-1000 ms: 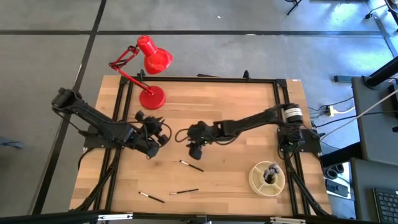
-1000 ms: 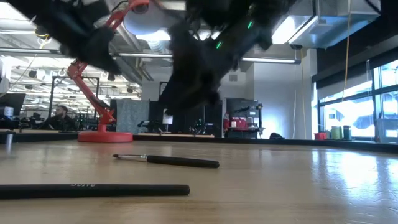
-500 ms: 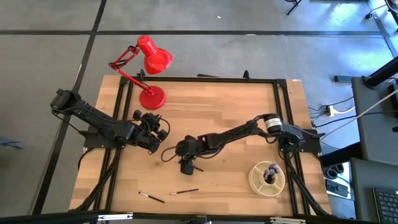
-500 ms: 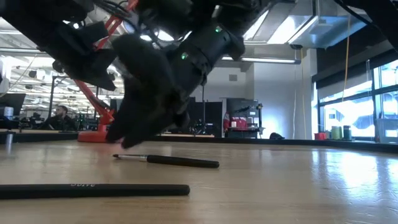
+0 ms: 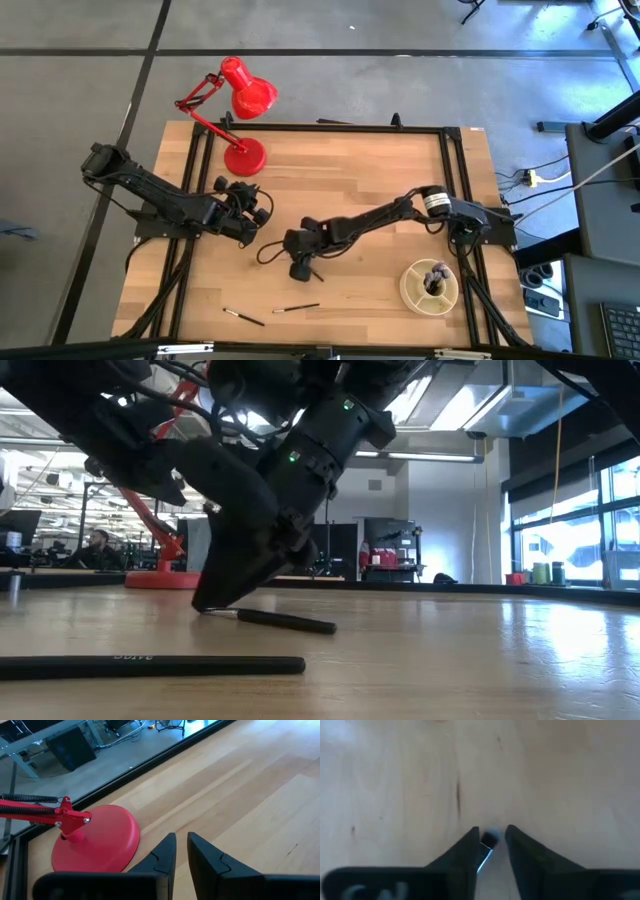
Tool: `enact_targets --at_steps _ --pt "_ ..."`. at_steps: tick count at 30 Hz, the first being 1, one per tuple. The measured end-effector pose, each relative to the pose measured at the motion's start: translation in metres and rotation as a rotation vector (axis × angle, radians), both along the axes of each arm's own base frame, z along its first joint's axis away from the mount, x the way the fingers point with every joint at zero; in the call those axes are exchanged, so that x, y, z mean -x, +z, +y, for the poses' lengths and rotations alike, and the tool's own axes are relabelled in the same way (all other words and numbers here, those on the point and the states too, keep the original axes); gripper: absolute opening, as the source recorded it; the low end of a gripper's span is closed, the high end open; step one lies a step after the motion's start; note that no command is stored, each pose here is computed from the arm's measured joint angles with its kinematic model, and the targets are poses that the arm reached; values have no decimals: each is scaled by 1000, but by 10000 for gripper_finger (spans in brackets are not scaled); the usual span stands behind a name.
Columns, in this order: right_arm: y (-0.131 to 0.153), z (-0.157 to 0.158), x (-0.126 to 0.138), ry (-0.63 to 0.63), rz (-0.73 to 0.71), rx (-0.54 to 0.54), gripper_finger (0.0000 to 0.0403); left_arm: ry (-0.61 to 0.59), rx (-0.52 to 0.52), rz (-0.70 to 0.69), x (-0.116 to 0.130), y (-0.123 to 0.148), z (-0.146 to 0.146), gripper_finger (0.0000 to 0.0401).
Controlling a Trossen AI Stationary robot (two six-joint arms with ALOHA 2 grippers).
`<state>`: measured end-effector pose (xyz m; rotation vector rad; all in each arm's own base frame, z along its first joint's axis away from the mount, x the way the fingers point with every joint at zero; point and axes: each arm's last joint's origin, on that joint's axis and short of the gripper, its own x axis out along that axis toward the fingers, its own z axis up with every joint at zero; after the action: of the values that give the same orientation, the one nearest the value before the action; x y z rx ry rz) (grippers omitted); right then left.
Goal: Sort items
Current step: Put the eyeshadow brush into the brush organizer
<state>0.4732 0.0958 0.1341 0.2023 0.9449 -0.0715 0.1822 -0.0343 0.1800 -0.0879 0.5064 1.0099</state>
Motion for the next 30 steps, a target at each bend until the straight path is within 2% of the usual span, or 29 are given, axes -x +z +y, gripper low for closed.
enact_targets --at_steps 5,7,12,16,18,20,22,25,30 --pt "-8 -1 3 -12 59 -10 27 0 -1 1 0 0 0 40" --pt "-10 -2 6 -9 88 -2 9 0 -1 1 0 0 0 40" --pt "-2 -5 8 10 95 18 6 0 -1 0 0 0 0 42" --pt "21 -7 16 23 92 31 4 0 -1 0 0 0 0 39" --pt "36 -8 25 4 108 76 3 -1 -2 3 0 0 0 38" --pt "59 -4 33 -49 66 141 3 -4 -3 6 0 0 0 38" --pt "86 3 45 -110 10 211 2 -11 4 9 0 0 -1 39" --pt "106 19 72 -192 -63 286 2 -27 15 16 1 -1 -3 40" --pt "132 46 137 -277 -201 431 1 -35 0 11 1 0 -5 36"
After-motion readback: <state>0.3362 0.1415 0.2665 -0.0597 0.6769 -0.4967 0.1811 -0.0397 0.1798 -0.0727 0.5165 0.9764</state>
